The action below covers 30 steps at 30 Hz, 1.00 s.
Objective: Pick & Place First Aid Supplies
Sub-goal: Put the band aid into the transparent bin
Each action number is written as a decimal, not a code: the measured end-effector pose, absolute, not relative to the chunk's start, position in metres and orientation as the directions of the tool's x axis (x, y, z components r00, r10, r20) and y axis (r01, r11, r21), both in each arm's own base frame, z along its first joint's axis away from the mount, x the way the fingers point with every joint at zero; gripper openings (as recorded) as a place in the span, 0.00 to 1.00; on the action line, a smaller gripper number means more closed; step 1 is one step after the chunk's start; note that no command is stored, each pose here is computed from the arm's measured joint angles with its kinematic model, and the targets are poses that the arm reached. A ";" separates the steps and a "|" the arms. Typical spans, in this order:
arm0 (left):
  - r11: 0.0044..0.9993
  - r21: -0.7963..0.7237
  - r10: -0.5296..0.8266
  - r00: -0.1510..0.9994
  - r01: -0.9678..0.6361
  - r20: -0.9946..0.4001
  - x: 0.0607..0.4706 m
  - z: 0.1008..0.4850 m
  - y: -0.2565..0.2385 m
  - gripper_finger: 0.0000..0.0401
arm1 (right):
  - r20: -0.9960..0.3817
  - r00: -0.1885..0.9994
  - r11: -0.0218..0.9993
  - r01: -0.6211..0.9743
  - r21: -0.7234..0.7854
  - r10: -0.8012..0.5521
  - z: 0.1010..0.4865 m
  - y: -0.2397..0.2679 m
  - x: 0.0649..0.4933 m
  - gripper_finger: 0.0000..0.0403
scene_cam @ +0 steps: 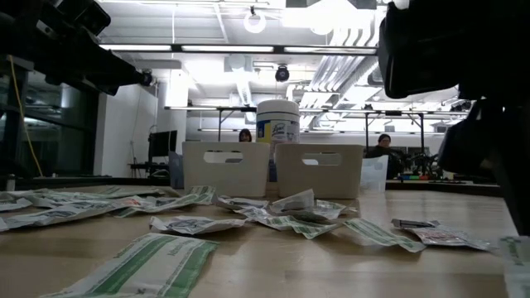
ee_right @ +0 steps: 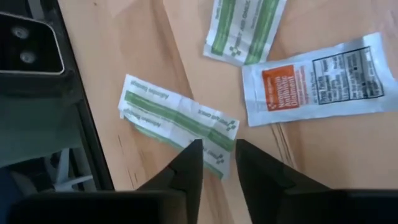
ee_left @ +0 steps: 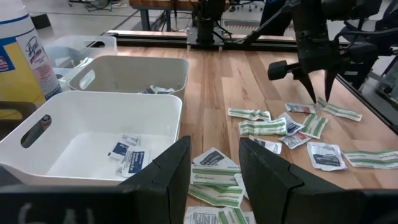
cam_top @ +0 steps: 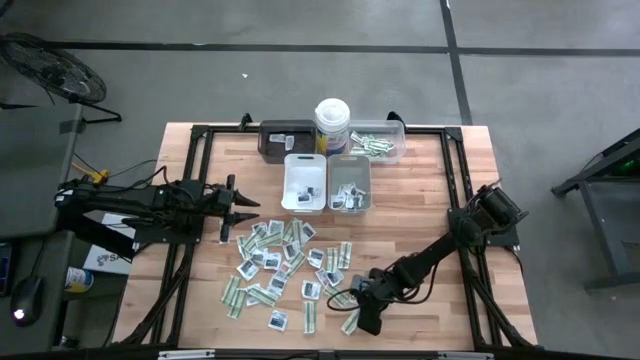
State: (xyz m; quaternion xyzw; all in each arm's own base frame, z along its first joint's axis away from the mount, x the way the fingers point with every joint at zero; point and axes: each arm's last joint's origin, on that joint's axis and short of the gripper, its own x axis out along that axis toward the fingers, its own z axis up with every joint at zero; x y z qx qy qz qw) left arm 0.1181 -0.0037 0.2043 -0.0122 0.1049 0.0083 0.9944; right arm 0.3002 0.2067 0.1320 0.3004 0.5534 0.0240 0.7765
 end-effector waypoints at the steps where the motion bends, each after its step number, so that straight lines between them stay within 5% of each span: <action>1: 1.000 -0.023 0.014 0.978 -0.019 -0.209 0.118 0.204 -0.004 0.33 | -0.844 0.390 0.819 0.296 0.492 0.367 0.132 0.207 0.300 0.20; 12: 1.000 -0.022 0.014 0.978 -0.019 -0.209 0.118 0.204 -0.004 0.33 | -0.842 0.379 0.810 0.298 0.505 0.385 0.132 0.207 0.300 0.01; 30: 1.000 -0.028 0.001 0.978 -0.007 -0.210 0.118 0.204 -0.004 0.33 | -0.784 0.437 0.744 0.311 0.592 0.441 0.138 0.212 0.306 0.00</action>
